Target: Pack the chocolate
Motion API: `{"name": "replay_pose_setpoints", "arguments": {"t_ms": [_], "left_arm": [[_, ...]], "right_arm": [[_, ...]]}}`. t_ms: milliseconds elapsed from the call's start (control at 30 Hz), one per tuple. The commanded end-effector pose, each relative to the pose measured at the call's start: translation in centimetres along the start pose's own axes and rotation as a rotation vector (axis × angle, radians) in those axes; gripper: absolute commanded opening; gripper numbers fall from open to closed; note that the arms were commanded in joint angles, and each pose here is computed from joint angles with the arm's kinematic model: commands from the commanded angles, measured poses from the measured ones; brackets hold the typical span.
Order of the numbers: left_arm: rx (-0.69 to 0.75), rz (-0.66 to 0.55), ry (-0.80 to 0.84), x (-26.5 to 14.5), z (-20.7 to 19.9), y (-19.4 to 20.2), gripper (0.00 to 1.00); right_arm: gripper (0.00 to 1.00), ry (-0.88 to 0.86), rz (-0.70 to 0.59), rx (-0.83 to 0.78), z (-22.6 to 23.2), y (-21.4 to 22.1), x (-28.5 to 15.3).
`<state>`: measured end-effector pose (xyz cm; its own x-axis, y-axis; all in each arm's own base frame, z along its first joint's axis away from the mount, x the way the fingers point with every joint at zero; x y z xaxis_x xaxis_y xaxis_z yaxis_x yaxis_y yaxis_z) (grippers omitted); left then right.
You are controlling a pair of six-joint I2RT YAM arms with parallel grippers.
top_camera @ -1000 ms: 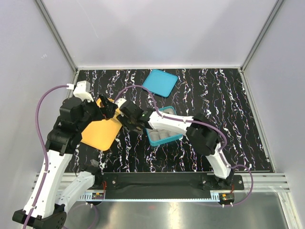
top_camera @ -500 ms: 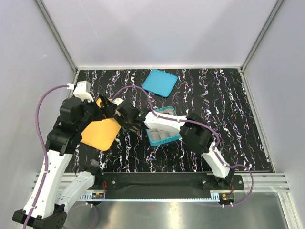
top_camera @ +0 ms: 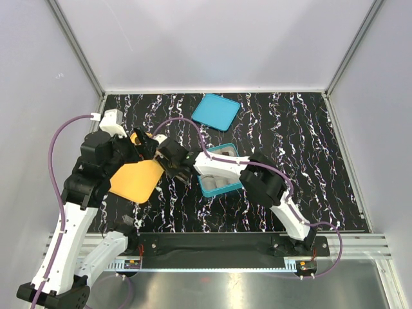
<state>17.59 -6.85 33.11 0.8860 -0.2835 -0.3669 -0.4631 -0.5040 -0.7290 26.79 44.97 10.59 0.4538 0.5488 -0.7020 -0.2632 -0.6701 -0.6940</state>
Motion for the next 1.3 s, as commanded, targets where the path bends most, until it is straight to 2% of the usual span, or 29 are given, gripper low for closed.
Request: {"name": "replay_pose_setpoints", "arguments": {"t_ms": [0,500,700,933,1100,1267], "left_arm": [[0.004,-0.038,0.051,-0.4,-0.9,-1.0,0.99],[-0.026,-0.021,0.028,0.5,-0.6,-0.6,0.99],[-0.055,-0.014,-0.024,1.3,0.0,-0.2,0.99],[-0.012,0.032,0.071,2.0,0.2,1.3,0.99],[-0.024,0.053,0.109,3.1,0.9,2.8,0.99],[-0.032,0.085,0.086,4.3,2.1,4.4,0.99]], "right_arm": [[0.38,0.025,-0.099,0.049,-1.0,-2.5,-3.4],[0.35,0.032,-0.208,0.134,-2.1,-3.3,-14.0],[0.35,0.12,-0.131,0.177,-3.5,0.6,-17.9],[0.35,0.192,-0.03,0.3,-4.2,6.6,-22.1],[0.36,0.182,-0.032,0.36,-3.7,9.1,-25.0],[0.37,0.164,-0.042,0.377,-3.4,10.1,-25.9]]}}
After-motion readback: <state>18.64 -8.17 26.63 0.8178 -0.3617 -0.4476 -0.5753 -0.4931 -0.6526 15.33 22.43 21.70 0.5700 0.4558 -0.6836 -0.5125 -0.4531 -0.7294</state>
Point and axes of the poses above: each gripper's point midway between its finger pads, its own x axis out along the fingers, its own z axis along the line the jaws close on, y = z × x, the point moved 8 cm from there along -x, back along the fingers, and after that the axes turned 15 degrees about -x, right-handed, at the moved point
